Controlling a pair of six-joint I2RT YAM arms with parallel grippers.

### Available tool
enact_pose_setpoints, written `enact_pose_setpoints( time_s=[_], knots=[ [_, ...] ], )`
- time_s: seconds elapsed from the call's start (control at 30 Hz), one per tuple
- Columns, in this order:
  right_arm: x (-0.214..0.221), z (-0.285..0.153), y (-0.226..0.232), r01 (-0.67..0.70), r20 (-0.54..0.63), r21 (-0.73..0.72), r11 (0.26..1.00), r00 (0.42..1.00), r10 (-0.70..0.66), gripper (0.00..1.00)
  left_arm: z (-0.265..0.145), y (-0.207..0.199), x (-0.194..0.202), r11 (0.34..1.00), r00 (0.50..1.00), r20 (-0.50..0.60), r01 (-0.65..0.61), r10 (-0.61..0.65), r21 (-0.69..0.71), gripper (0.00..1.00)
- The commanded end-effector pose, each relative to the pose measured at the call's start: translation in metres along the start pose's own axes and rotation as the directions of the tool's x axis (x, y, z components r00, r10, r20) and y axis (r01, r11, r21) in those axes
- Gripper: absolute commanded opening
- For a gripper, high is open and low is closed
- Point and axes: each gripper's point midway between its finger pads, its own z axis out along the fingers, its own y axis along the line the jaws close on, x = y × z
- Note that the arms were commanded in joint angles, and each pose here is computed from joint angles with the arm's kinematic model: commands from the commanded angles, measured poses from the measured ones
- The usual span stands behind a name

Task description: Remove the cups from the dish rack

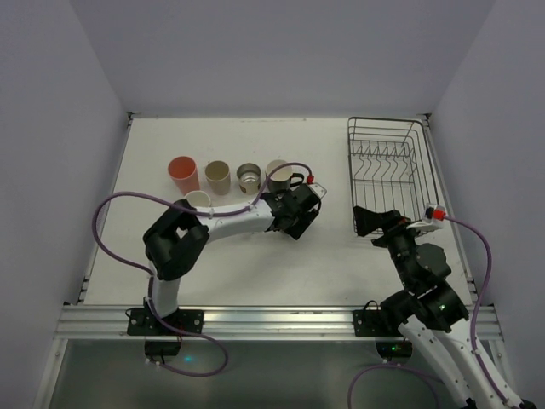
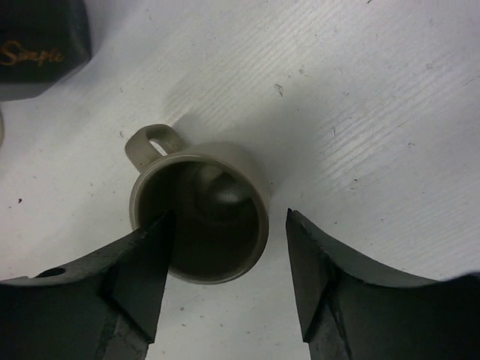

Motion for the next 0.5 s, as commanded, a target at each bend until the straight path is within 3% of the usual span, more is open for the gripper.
enact_pose_setpoints(
  time_s=[0.0, 0.03, 0.1, 0.17, 0.2, 0.23, 0.3, 0.33, 0.4, 0.43, 0.47],
  knots=[
    [-0.019, -0.007, 0.005, 0.009, 0.054, -0.001, 1.000, 0.999, -0.009, 0.99, -0.048, 0.012, -0.045, 0.998, 0.984, 0.168, 0.056, -0.056, 0.002, 0.66],
    [-0.020, -0.007, 0.005, 0.012, 0.055, -0.004, 1.000, 0.998, -0.012, 0.99, -0.068, 0.019, -0.057, 0.997, 0.971, 0.226, 0.079, -0.078, 0.002, 0.76],
    [-0.020, -0.007, 0.006, 0.026, 0.054, -0.008, 1.000, 0.998, -0.025, 0.99, -0.088, 0.024, -0.069, 0.992, 0.941, 0.316, 0.122, -0.123, 0.023, 0.86],
    [-0.020, -0.005, 0.004, 0.042, 0.051, 0.003, 0.999, 0.998, -0.042, 0.99, -0.140, 0.033, -0.100, 0.981, 0.850, 0.490, 0.171, -0.193, 0.091, 0.95],
    [-0.020, -0.004, 0.004, 0.062, 0.047, 0.009, 0.998, 0.997, -0.062, 0.99, -0.150, 0.036, -0.095, 0.979, 0.832, 0.516, 0.175, -0.205, 0.107, 0.97],
    [-0.020, -0.002, 0.004, 0.075, 0.038, 0.020, 0.997, 0.996, -0.076, 0.99, -0.190, 0.045, -0.105, 0.970, 0.763, 0.599, 0.192, -0.244, 0.150, 1.00],
    [-0.021, 0.001, 0.005, 0.108, 0.026, 0.023, 0.994, 0.994, -0.109, 0.99, -0.216, 0.053, -0.103, 0.961, 0.694, 0.665, 0.202, -0.277, 0.189, 1.00],
    [-0.024, 0.002, 0.008, 0.112, 0.023, 0.021, 0.994, 0.993, -0.112, 0.99, -0.251, 0.063, -0.103, 0.951, 0.627, 0.715, 0.210, -0.309, 0.227, 1.00],
    [-0.028, 0.002, 0.012, 0.121, 0.029, 0.012, 0.993, 0.992, -0.121, 0.99, -0.267, 0.070, -0.090, 0.947, 0.597, 0.736, 0.213, -0.320, 0.239, 1.00],
    [-0.033, 0.001, 0.016, 0.117, 0.044, 0.004, 0.993, 0.992, -0.117, 0.99, -0.292, 0.079, -0.084, 0.941, 0.550, 0.764, 0.213, -0.337, 0.262, 1.00],
    [-0.037, 0.001, 0.017, 0.116, 0.059, 0.007, 0.993, 0.991, -0.116, 0.99, -0.296, 0.082, -0.076, 0.942, 0.545, 0.768, 0.213, -0.336, 0.261, 1.00]
  ],
)
